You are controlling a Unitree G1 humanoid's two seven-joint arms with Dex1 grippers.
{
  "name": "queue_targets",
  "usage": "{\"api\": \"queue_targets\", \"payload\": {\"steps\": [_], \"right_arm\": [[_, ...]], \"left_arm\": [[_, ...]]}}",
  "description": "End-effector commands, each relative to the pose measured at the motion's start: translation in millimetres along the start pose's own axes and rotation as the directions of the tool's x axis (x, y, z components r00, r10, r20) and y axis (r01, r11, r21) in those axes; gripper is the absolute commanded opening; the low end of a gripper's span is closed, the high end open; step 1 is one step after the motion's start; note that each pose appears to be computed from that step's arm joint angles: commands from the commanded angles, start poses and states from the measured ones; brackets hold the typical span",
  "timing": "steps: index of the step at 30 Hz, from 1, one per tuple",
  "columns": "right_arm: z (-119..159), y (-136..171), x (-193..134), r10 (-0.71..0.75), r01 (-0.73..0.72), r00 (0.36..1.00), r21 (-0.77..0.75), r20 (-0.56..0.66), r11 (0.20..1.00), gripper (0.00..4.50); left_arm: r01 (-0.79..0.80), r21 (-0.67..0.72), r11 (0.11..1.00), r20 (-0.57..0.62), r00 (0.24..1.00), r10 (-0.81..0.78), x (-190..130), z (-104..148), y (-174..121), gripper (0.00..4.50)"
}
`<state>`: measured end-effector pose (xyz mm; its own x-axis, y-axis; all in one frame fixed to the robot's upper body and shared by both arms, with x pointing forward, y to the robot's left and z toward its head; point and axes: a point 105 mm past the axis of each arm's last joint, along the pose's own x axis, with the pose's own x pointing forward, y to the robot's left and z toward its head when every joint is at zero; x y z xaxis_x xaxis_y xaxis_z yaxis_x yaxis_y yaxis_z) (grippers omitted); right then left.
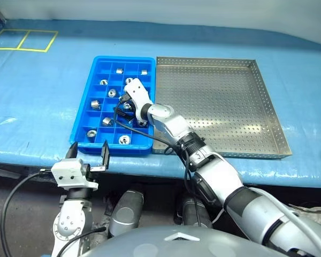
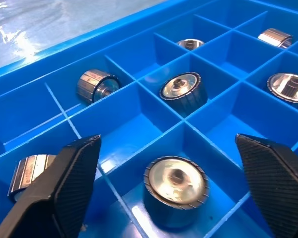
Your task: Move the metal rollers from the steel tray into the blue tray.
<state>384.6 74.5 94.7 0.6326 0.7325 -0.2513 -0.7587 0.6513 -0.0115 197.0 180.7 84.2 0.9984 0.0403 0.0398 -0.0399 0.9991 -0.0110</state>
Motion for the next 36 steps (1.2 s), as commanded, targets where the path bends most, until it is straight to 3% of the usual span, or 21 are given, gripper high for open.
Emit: {"api": "queue_targets", "payload": {"steps": [1, 8, 18, 25, 36], "right_arm": [[55, 50, 5, 0.102, -0.111, 0.975, 0.033, 0.195, 0.993, 4.46], [56, 21, -46, 0.062, -0.056, 0.956, -0.030, 0.287, 0.998, 4.46], [-17, -19, -134, -0.155, 0.155, 0.983, 0.001, 0.103, 0.988, 4.46], [-36, -24, -159, -0.255, 0.252, 0.966, 0.055, 0.038, 0.966, 4.46], [-41, -21, -158, -0.270, 0.268, 0.963, 0.073, 0.016, 0.961, 4.46]], "left_arm": [[0.012, 0.019, 1.000, 0.065, 0.998, -0.013, 7, 18, -1, 4.50], [-0.024, 0.059, 0.998, 0.088, 0.996, 0.019, 28, 26, 8, 4.50], [0.013, 0.104, 0.994, 0.073, 0.997, -0.021, 47, 26, 12, 4.50], [0.060, 0.095, 0.994, 0.060, 0.996, -0.066, 52, 24, 5, 4.50], [0.071, 0.094, 0.993, 0.046, 0.996, -0.076, 51, 22, 5, 4.50]]}}
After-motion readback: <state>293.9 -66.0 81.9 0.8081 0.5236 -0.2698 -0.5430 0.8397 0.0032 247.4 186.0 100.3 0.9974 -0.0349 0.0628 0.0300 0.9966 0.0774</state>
